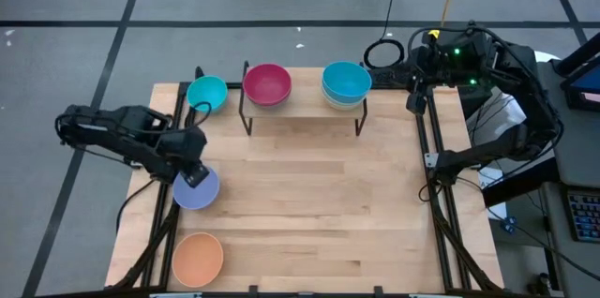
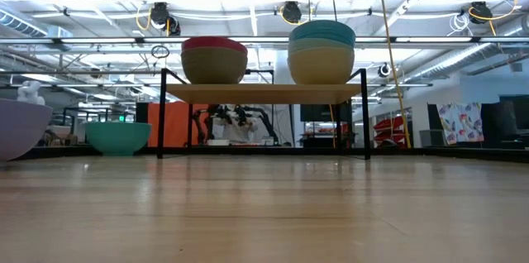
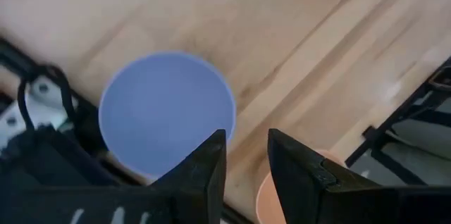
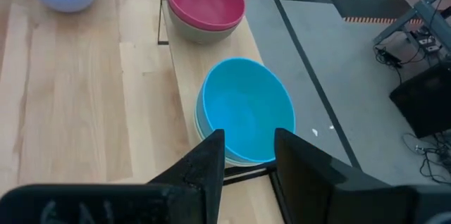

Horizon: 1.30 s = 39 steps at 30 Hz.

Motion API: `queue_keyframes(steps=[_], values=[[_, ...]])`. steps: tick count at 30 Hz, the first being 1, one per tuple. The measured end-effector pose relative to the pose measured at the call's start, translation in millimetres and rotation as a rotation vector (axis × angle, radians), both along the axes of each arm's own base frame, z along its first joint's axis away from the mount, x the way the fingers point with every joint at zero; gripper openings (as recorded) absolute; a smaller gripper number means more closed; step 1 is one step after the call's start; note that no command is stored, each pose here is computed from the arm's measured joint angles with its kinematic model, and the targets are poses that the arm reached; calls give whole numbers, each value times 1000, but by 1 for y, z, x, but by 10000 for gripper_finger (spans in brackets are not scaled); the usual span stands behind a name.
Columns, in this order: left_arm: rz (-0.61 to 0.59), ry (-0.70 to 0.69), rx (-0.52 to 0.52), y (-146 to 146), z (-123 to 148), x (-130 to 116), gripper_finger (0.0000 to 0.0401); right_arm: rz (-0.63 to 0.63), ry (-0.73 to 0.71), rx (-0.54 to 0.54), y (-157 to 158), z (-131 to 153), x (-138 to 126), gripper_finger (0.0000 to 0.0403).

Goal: Place and stack bowls onto a shelf
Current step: Stack the purple bowl on top of the red bowl on the shelf

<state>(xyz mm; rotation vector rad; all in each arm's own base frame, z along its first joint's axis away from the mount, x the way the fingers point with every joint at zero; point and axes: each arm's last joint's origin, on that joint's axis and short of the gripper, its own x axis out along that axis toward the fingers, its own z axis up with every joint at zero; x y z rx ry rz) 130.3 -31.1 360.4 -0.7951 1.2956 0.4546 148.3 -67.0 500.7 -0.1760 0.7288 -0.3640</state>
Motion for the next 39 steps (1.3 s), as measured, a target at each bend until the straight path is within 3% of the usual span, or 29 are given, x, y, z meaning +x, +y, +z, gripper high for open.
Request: queue_keyframes(steps=[9, 20, 28, 39], values=[[67, 157, -55, -4, -35, 8, 129, 17, -13, -30, -1, 2, 1, 118], [20, 82, -61, -15, -82, 25, 129, 46, -17, -74, -1, 4, 3, 118], [47, 136, -29, -18, -115, 22, 129, 50, -15, -79, -1, 4, 3, 118], [47, 129, -24, -18, -138, 22, 129, 51, -14, -81, -1, 4, 3, 118]])
